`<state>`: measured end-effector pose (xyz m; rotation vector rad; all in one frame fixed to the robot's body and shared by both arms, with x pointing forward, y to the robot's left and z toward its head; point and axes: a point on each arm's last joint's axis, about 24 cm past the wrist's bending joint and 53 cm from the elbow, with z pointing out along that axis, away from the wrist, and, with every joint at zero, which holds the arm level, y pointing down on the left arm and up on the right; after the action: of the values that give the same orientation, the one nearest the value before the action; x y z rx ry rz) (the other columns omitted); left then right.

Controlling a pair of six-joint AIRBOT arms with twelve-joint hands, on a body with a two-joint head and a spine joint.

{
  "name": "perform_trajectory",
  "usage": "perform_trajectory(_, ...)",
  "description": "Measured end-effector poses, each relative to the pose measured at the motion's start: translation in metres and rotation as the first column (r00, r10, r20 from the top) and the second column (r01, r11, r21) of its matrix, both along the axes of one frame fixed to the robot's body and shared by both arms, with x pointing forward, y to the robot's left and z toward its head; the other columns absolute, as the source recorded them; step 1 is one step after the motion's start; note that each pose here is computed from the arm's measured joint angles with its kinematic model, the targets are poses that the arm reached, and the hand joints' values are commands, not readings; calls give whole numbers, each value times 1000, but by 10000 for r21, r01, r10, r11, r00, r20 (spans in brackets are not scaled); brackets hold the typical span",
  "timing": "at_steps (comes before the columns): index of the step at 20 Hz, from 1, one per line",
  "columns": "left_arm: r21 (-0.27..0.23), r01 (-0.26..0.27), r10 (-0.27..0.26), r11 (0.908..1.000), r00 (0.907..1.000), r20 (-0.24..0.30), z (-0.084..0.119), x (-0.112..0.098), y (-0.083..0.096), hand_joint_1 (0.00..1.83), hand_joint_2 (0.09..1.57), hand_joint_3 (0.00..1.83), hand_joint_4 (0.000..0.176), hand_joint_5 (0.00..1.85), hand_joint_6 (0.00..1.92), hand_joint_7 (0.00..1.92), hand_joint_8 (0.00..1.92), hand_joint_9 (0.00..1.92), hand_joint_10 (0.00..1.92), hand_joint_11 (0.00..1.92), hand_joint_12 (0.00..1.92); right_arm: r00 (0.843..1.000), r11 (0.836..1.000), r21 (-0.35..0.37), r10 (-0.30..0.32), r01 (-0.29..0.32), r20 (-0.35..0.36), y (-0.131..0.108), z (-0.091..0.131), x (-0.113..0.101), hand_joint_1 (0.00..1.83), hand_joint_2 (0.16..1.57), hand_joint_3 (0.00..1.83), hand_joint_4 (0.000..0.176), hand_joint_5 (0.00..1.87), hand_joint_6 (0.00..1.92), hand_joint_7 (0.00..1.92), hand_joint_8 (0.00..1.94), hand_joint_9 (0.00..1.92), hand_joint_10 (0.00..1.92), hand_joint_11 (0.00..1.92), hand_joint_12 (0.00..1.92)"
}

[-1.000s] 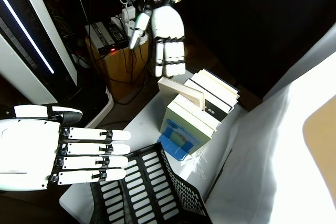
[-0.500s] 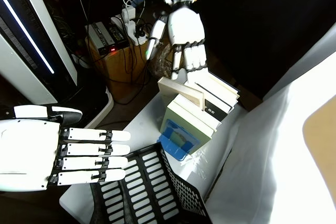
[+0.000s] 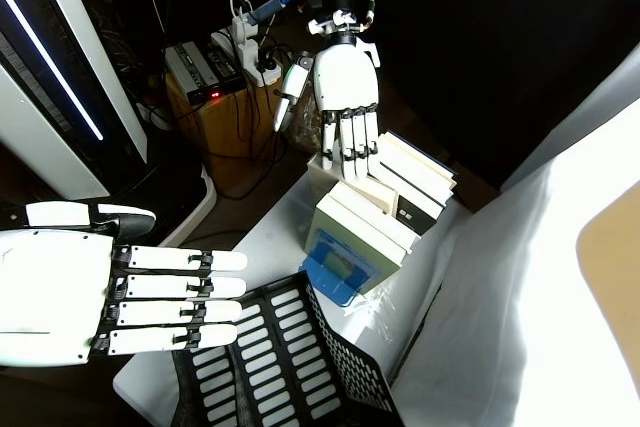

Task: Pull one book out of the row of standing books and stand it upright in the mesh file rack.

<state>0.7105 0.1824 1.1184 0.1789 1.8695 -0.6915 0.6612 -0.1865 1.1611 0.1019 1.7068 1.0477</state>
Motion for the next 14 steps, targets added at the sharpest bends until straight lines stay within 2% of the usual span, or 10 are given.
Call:
perform_trajectory(2,-73,30,-31,10000,9999,-170,-7,-4,0,0,1155,2,0,722,3,54,12,0,0,0,0,10000,10000,-1,4,-4,-5,0,0,0,336,1250,0,0,0,0,0,0,0,0,0,0)
perform_trajectory(7,-679,260,-309,9974,9969,-718,-22,-24,-6,0,1157,1,0,676,0,4,0,0,0,0,0,10000,10000,21,0,0,-10,0,0,0,326,1250,0,0,0,0,0,0,0,0,0,0)
perform_trajectory(11,-679,485,-556,9965,9927,-1068,-36,-42,-11,0,1163,4,0,665,0,3,1,0,0,0,0,10000,10000,27,3,-3,-11,0,0,0,324,1248,0,0,0,0,0,0,0,0,0,0)
perform_trajectory(14,-800,497,-587,9956,9916,-1152,-37,-52,-8,0,1155,0,0,648,0,0,0,0,0,0,0,10000,10000,31,5,-5,-5,0,0,0,336,1253,1,0,0,0,0,0,0,0,0,0)
